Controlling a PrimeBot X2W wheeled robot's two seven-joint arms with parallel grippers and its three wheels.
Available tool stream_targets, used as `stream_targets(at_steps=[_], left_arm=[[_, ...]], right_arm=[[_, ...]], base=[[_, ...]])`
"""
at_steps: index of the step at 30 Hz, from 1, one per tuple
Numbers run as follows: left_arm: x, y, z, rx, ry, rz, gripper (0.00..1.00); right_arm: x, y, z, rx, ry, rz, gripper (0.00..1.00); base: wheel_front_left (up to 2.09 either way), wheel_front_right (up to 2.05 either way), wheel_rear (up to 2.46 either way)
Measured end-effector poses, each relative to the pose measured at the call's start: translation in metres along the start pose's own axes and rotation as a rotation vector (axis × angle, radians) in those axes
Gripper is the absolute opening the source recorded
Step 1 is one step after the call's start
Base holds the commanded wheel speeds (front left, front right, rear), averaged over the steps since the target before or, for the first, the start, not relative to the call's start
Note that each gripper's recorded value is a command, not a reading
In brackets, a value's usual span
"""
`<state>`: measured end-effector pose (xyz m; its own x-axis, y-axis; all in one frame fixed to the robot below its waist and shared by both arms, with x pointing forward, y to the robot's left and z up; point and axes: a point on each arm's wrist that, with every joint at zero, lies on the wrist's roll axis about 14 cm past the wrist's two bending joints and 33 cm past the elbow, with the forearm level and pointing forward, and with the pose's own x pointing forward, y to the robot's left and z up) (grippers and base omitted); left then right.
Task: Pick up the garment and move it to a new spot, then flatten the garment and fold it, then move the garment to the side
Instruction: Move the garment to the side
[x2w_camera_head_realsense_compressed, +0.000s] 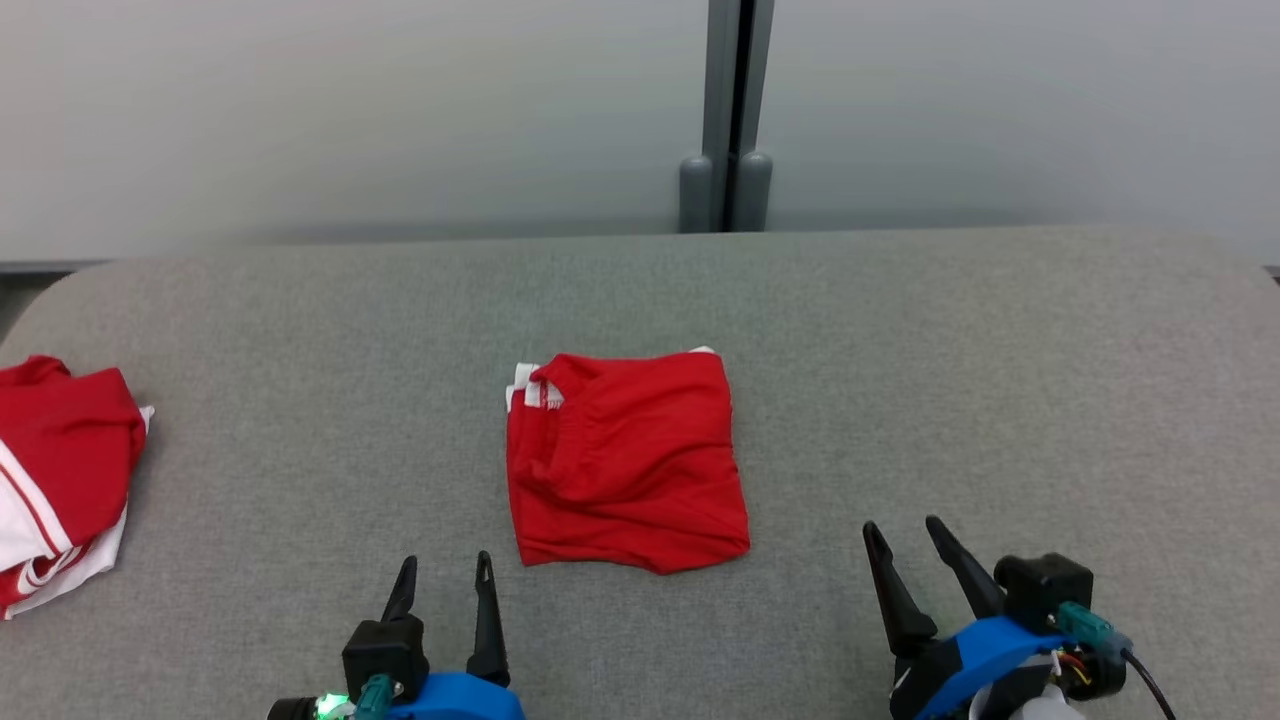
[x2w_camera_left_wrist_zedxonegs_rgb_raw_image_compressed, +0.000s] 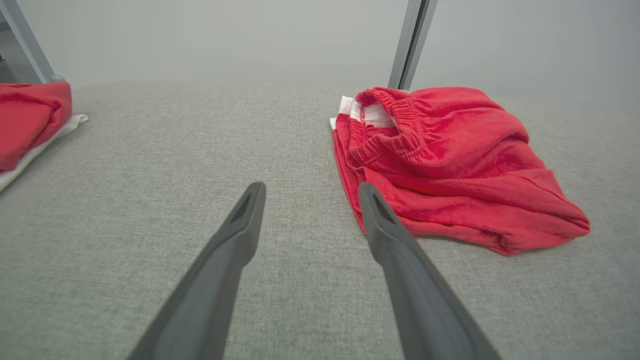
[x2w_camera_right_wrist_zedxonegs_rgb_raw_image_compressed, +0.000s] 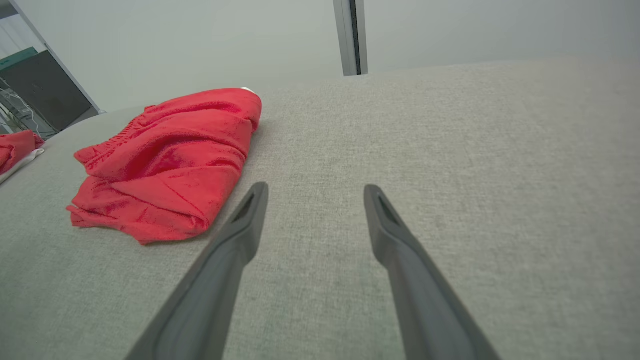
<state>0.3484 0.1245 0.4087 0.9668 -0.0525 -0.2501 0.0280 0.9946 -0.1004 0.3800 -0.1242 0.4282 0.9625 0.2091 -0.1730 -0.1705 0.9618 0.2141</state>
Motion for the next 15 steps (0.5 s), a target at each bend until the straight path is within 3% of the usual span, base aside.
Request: stream_targets(at_steps=[7, 15], left_arm=[[0.014, 0.000, 0.000, -0.002, 0.010, 0.006, 1.00], [0.016, 0.023, -0.012, -0.002, 0.051, 0.083, 1.00]], right_arm=[[0.061, 0.030, 0.014, -0.002, -0.006, 0.108, 1.00], [0.111, 0.064, -0.014, 0.003, 0.099, 0.200, 1.00]], base=[[0.00, 0.00, 0.00], [0.00, 0.00, 0.00]])
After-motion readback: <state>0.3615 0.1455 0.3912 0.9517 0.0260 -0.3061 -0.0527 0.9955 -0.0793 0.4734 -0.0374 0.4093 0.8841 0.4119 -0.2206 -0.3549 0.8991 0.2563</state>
